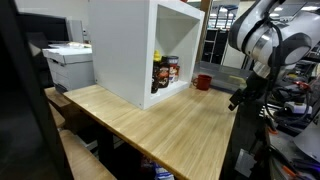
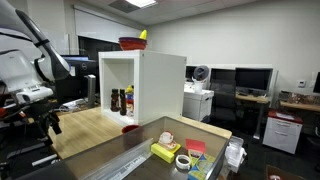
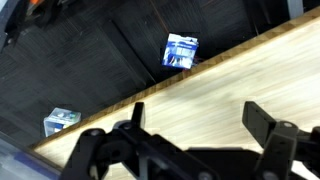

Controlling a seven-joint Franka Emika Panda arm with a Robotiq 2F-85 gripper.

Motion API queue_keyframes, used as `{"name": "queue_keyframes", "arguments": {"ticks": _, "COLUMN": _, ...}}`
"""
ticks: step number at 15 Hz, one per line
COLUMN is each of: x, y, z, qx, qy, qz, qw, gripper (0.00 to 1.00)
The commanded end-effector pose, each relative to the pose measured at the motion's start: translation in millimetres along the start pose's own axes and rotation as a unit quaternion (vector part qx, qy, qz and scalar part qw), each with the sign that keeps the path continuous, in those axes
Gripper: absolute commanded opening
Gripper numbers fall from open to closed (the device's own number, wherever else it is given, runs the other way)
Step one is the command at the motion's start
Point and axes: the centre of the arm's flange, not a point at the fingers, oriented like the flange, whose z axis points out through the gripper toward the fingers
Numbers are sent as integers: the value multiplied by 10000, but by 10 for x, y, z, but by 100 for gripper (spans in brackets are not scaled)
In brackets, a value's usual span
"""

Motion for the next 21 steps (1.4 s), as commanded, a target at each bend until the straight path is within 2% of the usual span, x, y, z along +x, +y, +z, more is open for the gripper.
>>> {"name": "queue_keyframes", "arguments": {"ticks": 1, "x": 0, "y": 0, "z": 0, "qx": 0, "qy": 0, "qz": 0, "qw": 10000, "gripper": 100}}
{"name": "queue_keyframes", "arguments": {"ticks": 12, "x": -16, "y": 37, "z": 4, "qx": 79, "qy": -31, "qz": 17, "qw": 10000, "gripper": 100}}
{"name": "queue_keyframes", "arguments": {"ticks": 21, "x": 119, "y": 110, "z": -132, "qx": -29, "qy": -84, "qz": -277, "qw": 9996, "gripper": 100}}
